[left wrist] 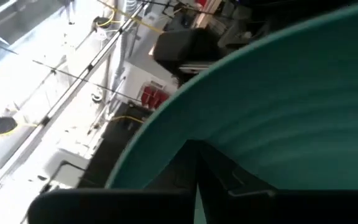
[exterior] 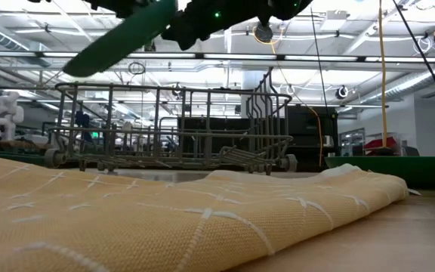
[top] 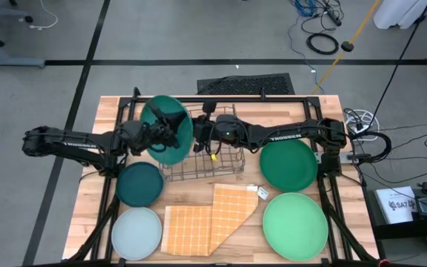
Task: Sort dishes
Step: Put the blue plate on the dish rack
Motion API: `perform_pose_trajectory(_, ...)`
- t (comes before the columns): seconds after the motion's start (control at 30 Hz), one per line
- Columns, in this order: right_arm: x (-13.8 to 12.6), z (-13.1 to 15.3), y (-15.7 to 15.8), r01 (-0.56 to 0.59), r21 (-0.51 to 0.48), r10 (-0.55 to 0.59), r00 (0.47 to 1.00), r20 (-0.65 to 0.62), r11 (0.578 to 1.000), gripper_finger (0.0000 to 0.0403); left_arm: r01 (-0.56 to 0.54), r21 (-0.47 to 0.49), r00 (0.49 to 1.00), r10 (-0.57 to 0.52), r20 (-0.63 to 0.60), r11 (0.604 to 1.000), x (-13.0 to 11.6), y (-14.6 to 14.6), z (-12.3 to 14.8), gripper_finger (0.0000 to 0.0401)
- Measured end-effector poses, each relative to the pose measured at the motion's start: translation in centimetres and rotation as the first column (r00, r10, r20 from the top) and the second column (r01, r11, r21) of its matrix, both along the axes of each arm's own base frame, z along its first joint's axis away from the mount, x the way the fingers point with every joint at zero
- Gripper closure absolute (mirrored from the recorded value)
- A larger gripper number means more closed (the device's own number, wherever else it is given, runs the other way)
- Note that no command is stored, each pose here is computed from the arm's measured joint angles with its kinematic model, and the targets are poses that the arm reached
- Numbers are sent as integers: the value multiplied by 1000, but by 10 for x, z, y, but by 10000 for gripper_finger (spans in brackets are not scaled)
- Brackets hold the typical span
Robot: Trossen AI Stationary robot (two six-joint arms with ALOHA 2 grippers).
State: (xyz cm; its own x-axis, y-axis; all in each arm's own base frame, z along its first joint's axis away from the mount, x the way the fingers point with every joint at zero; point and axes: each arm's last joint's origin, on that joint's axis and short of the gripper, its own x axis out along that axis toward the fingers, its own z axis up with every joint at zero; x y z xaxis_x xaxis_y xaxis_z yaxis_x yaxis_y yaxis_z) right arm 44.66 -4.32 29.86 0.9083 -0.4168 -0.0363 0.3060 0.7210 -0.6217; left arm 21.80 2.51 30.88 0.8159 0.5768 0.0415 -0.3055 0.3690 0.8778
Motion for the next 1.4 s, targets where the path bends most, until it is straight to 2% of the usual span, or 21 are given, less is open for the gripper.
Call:
perform_pose_trajectory(0.17,0,2,1,10,-17,-10,1000,13,1000,403,4,-18,1000,-3,18,1000,0,0,0,397)
perform_pose_trajectory(0.43,1,3,8,37,-49,-36,999,19,998,403,-4,-67,1000,6,26,998,0,1,-2,381)
perform_pose_trajectory(0.7,1,4,17,57,-88,-58,998,-1,995,403,10,-142,998,-2,55,990,0,0,-6,347)
perform_pose_trajectory(0.97,1,7,28,102,-139,-105,994,-18,985,403,35,-148,998,-26,60,988,0,0,-5,322)
perform_pose_trajectory(1.2,1,4,32,108,-136,-116,992,-49,985,403,29,-153,999,-26,19,988,0,0,-9,321)
perform_pose_trajectory(1.4,0,-6,33,94,-61,-101,988,-119,994,403,15,-182,998,-25,-53,983,0,0,-18,321)
